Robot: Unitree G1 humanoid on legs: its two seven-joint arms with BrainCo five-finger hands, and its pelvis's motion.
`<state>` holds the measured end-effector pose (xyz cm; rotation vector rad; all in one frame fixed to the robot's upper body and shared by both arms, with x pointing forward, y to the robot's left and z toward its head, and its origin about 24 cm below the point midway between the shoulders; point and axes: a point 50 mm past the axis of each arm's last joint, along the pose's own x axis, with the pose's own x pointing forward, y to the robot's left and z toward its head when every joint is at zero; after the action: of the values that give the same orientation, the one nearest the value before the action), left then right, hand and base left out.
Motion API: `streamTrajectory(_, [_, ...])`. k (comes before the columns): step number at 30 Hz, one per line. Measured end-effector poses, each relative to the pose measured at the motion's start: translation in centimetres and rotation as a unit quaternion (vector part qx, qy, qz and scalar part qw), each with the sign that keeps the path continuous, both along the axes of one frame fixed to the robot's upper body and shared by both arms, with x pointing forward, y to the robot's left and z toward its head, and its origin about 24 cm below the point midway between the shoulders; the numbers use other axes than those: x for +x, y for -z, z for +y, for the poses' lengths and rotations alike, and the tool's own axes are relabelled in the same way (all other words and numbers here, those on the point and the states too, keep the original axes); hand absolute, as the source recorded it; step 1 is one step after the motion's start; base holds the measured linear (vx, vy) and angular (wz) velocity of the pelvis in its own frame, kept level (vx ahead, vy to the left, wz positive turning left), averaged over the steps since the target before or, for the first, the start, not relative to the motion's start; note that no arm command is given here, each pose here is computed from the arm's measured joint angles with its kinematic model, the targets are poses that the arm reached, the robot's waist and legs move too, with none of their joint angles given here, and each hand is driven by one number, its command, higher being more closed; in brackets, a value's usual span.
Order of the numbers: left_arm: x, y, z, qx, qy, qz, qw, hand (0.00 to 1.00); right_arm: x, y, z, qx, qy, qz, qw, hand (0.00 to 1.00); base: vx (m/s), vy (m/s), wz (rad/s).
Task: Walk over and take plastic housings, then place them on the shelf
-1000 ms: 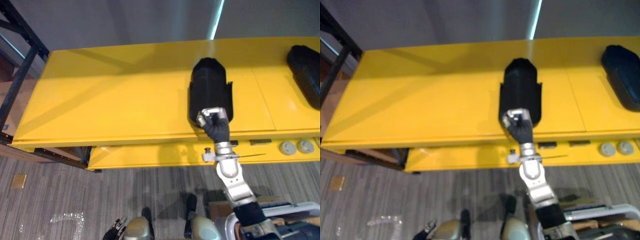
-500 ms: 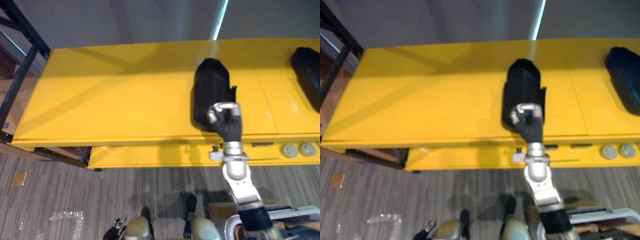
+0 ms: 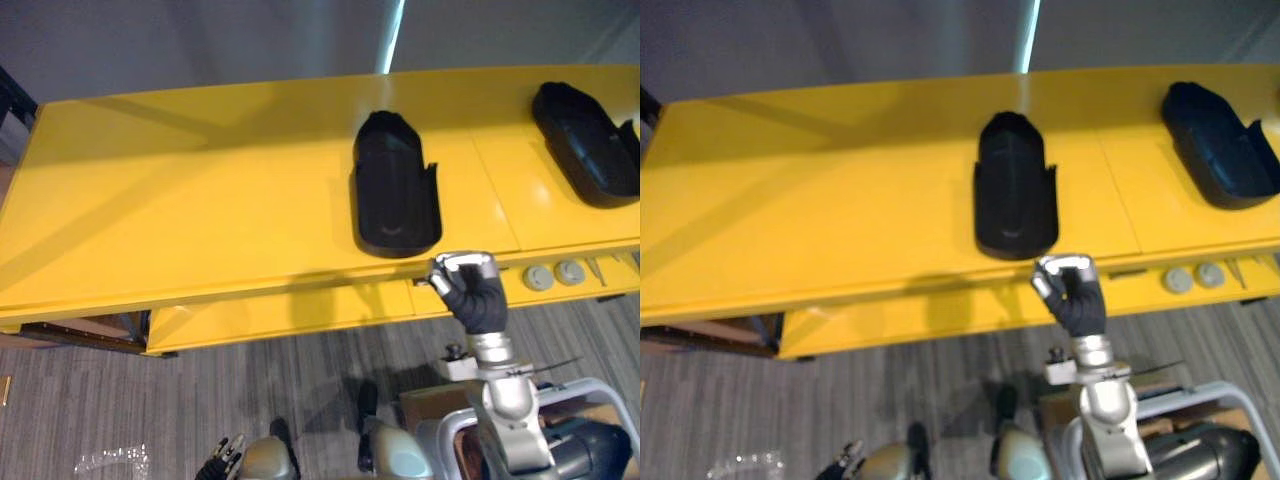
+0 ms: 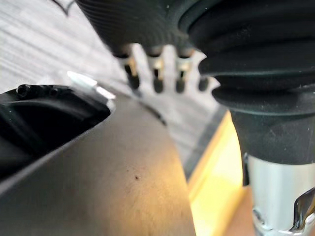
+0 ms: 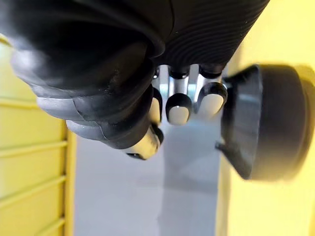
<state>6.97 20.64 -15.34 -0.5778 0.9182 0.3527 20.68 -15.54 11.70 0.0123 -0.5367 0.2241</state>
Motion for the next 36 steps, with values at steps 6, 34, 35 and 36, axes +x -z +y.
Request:
streamTrajectory(6, [0.0,0.0,0.1,0.003,-0.006,0.002,1.000,0.00,0.5,3.2,1.7,0.043,-0.077,0.091,0.992,1.00,-0.01,0.000,0.00])
streamTrajectory(34, [1.4,-0.3,-1.0,0.006,0.007,-0.014,1.000,0.00,5.6,3.9,3.4,0.050,-0.007,0.130,0.990,1.00,-0.02,-0.006,0.08])
streamTrajectory(35, [1.4,-0.3,-1.0,0.009,0.009,-0.016,1.000,0.00,5.9,3.9,3.3,0.050,0.002,0.130,0.990,1.00,-0.07,-0.004,0.03])
streamTrajectory(36, [1.5,-0.3,-1.0,0.011,0.012,-0.017,1.000,0.00,6.0,3.9,3.2,0.047,0.008,0.129,0.990,1.00,-0.06,-0.005,0.03])
